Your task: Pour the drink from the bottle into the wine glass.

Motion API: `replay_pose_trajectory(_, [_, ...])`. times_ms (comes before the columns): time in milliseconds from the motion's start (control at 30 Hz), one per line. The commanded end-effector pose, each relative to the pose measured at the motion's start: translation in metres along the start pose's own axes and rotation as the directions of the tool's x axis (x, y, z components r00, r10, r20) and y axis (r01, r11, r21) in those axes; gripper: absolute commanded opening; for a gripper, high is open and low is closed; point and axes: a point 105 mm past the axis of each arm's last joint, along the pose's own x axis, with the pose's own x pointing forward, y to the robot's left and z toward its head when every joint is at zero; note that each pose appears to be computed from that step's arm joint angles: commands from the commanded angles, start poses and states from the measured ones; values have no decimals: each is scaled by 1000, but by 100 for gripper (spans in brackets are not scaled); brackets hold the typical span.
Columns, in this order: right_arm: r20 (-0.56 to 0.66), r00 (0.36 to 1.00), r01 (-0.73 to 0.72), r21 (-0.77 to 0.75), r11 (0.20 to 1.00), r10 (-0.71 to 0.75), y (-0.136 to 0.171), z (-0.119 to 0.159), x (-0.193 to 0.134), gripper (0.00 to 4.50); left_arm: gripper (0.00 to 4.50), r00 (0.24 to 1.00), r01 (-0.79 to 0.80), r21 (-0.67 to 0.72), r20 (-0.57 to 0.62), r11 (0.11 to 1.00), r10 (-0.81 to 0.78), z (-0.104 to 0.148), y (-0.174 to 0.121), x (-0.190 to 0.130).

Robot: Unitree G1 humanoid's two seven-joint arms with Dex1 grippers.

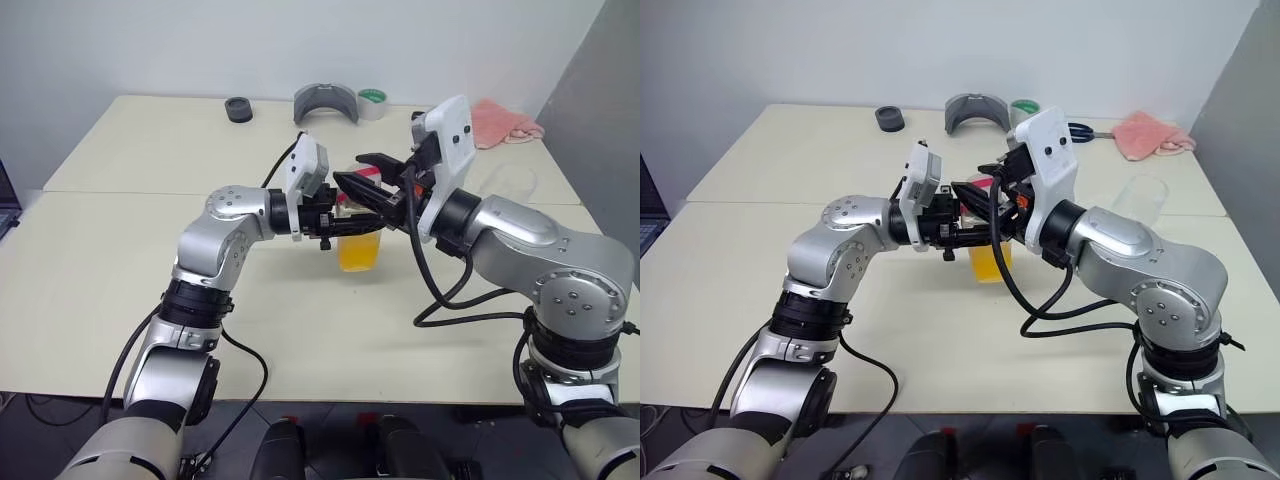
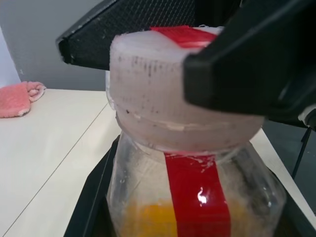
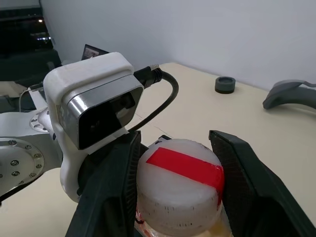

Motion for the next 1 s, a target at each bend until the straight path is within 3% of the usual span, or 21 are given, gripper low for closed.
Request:
replay_pose_trajectory(33, [116, 970, -206, -58, 977, 211, 5, 32, -6, 188, 194, 994, 94, 44, 47, 995, -96, 25, -29, -1])
replay_pose_trajectory(133, [91, 929, -353, -83, 932, 360, 11, 29, -4, 188, 194, 994, 101, 37, 45, 994, -102, 30, -38, -5])
replay_pose_trajectory(300, [85, 795, -590, -118, 799, 600, 21, 31, 5, 188, 194, 993, 112, 23, 40, 993, -113, 38, -52, -11])
replay_pose_trajectory(433, [30, 693, -711, -136, 690, 720, 28, 17, 7, 188, 194, 994, 100, 19, 34, 995, -100, 42, -57, -13])
replay_pose_trajectory(500, [8, 674, -732, -132, 669, 739, 26, 10, 6, 188, 194, 995, 94, 17, 29, 995, -95, 43, -58, -14])
replay_pose_trajectory(633, [-2, 681, -726, -130, 675, 732, 16, 11, 5, 188, 194, 997, 76, 15, 21, 997, -77, 42, -56, -17])
replay_pose_trajectory(767, [-30, 723, -687, -133, 714, 690, 3, 16, -5, 315, 194, 999, 36, -4, 25, 999, -36, 39, -47, -18])
replay_pose_trajectory(900, [-47, 808, -588, -132, 798, 587, -13, 31, -22, 441, 194, 999, 24, -8, 30, 1000, -24, 36, -42, -18])
replay_pose_trajectory(1000, [-29, 884, -466, -129, 875, 466, -20, 41, -30, 446, 194, 999, 20, -6, 31, 1000, -20, 33, -39, -19])
